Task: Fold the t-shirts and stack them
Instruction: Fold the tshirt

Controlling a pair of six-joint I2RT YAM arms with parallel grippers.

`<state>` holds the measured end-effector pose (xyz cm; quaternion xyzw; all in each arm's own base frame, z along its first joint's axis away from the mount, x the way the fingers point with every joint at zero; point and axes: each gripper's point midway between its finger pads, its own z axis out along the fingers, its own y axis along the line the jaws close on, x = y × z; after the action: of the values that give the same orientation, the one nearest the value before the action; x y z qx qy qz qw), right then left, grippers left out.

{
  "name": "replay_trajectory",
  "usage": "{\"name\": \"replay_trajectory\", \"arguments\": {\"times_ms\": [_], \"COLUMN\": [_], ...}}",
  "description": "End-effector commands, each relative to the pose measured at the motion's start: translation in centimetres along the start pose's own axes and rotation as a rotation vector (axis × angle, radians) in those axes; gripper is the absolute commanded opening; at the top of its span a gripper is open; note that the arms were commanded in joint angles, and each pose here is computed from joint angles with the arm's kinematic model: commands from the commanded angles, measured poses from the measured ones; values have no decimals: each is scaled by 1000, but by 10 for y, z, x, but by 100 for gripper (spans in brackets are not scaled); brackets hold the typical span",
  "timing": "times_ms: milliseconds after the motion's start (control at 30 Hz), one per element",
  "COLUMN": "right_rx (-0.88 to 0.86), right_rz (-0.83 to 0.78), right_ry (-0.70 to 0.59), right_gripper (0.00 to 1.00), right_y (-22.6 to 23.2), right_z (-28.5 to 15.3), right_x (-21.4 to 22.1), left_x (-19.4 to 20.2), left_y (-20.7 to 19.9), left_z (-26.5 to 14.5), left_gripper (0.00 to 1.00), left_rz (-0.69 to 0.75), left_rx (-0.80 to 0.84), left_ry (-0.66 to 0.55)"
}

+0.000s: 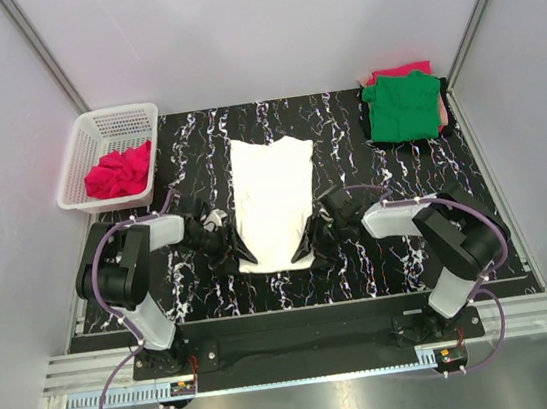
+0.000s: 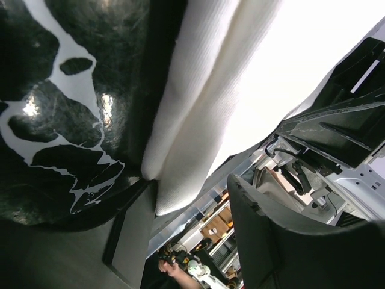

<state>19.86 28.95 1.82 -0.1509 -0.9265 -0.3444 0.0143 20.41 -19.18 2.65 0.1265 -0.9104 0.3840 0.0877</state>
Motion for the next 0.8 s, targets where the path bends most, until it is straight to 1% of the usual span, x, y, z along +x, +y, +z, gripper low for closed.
{"name": "replay_trajectory", "arguments": {"times_ms": [0,33,200,233,300,333,367,400,433,467,567,600,700,767], "right_rx": [335,336,396,428,439,450,452,453,454,454,446,436,424,425], "right_rz": [12,9,-3,-10,-24,-31,-34,-36,-39,-39,-47,-52,-63,-71], "right_ry": [-133,-139,-163,-166,-172,-173,-175,-176,-170,-170,-154,-155,-156,-154], "right_gripper": [53,53,49,42,35,12,6,1,0,0,0,0,0,0], "right_y": [-93,-92,-99,-105,-104,-106,-106,-105,-105,-105,-100,-96,-90,-90], "right_z": [16,16,3,-1,-5,-7,-8,-9,-9,-9,-7,-6,-7,-6], "right_x": [-18,-19,-20,-19,-20,-20,-20,-20,-20,-20,-20,-22,-25,-25], "left_x": [-37,-37,-38,-37,-37,-36,-36,-36,-36,-36,-37,-37,-40,-41], "left_y": [25,25,23,23,24,24,24,24,24,24,23,22,20,18], "left_z": [7,7,5,5,6,6,6,6,6,6,6,6,6,7], "left_gripper": [54,52,49,46,40,36,31,31,28,22,18,11,1,0], "left_rz": [77,76,79,76,73,72,71,71,68,69,65,64,61,60], "left_rx": [-142,-139,-142,-141,-143,-142,-141,-141,-140,-139,-138,-136,-132,-128], "left_ry": [-141,-140,-150,-148,-145,-144,-143,-143,-141,-143,-145,-144,-144,-144]}}
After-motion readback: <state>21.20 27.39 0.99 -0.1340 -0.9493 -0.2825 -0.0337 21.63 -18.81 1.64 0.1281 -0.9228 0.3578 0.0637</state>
